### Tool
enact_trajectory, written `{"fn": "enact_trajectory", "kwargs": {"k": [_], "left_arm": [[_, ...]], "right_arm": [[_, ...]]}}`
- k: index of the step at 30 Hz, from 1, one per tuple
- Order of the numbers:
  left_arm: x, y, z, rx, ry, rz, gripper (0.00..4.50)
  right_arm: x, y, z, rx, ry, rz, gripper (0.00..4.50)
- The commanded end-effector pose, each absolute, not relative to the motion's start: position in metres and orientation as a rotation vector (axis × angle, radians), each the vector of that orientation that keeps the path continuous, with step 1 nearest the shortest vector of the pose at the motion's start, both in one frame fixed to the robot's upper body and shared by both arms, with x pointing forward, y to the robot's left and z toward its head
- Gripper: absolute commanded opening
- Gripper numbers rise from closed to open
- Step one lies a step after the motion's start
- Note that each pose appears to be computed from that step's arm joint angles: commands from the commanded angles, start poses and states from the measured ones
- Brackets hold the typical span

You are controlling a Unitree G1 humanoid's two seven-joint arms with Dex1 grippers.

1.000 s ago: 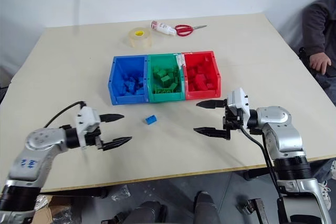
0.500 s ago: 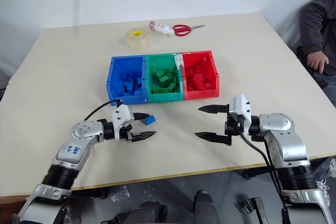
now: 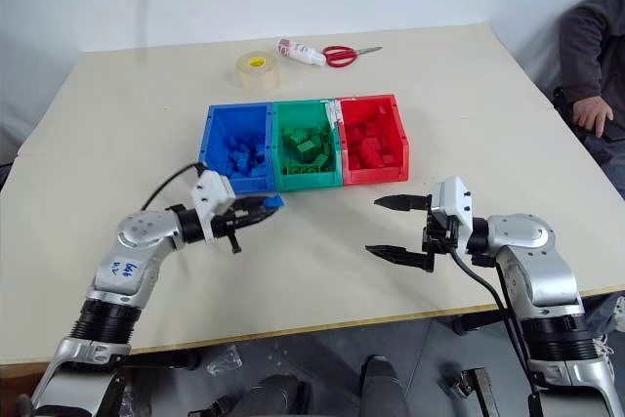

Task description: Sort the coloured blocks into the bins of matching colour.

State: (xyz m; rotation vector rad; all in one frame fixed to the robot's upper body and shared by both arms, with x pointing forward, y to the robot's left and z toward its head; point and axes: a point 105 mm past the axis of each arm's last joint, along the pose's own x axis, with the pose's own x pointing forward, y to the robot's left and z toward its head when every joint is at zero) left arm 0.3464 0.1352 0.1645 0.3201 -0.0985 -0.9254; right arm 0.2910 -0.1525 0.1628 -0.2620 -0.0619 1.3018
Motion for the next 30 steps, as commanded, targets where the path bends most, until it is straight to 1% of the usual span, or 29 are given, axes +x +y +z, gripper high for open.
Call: {"fn": "enact_trajectory", "kwargs": {"k": [1, 3, 5, 8, 9, 10, 12, 13, 16, 17, 19, 20, 22, 25, 30], "left_arm": [[0.355, 0.15, 0.203, 0.296, -0.192, -0.795, 0.48], [0.367, 0.161, 0.213, 0.306, -0.21, -0.712, 0.48], [0.381, 0.174, 0.21, 0.332, -0.165, -0.615, 0.48], [0.393, 0.18, 0.21, 0.35, -0.161, -0.562, 0.48], [0.395, 0.176, 0.207, 0.351, -0.155, -0.578, 1.21], [0.396, 0.173, 0.205, 0.352, -0.149, -0.589, 1.46], [0.397, 0.168, 0.205, 0.355, -0.153, -0.607, 2.11], [0.397, 0.167, 0.207, 0.346, -0.159, -0.611, 2.34], [0.394, 0.167, 0.211, 0.327, -0.169, -0.628, 3.37], [0.393, 0.168, 0.211, 0.324, -0.169, -0.634, 3.62], [0.391, 0.173, 0.209, 0.329, -0.161, -0.641, 4.31], [0.391, 0.175, 0.208, 0.332, -0.157, -0.64, 4.49], [0.387, 0.176, 0.21, 0.324, -0.165, -0.665, 4.49], [0.375, 0.175, 0.218, 0.294, -0.203, -0.71, 4.49], [0.344, 0.185, 0.217, 0.306, -0.239, -0.763, 4.49]], "right_arm": [[0.289, -0.155, 0.175, -0.286, -0.111, 1.297, 4.5], [0.291, -0.153, 0.175, -0.284, -0.112, 1.3, 4.5], [0.293, -0.151, 0.175, -0.283, -0.117, 1.306, 4.5], [0.296, -0.147, 0.176, -0.28, -0.123, 1.313, 4.5], [0.296, -0.146, 0.175, -0.277, -0.125, 1.316, 4.5], [0.297, -0.145, 0.175, -0.275, -0.127, 1.319, 4.5], [0.297, -0.143, 0.175, -0.274, -0.13, 1.321, 4.5], [0.297, -0.143, 0.175, -0.274, -0.131, 1.321, 4.5], [0.296, -0.144, 0.175, -0.272, -0.132, 1.318, 4.5], [0.295, -0.145, 0.175, -0.272, -0.13, 1.316, 4.5], [0.295, -0.146, 0.174, -0.273, -0.126, 1.313, 4.5], [0.295, -0.146, 0.174, -0.273, -0.125, 1.312, 4.5], [0.296, -0.146, 0.174, -0.274, -0.124, 1.311, 4.5], [0.297, -0.146, 0.175, -0.275, -0.122, 1.313, 4.5], [0.298, -0.147, 0.174, -0.279, -0.111, 1.328, 4.5]]}}
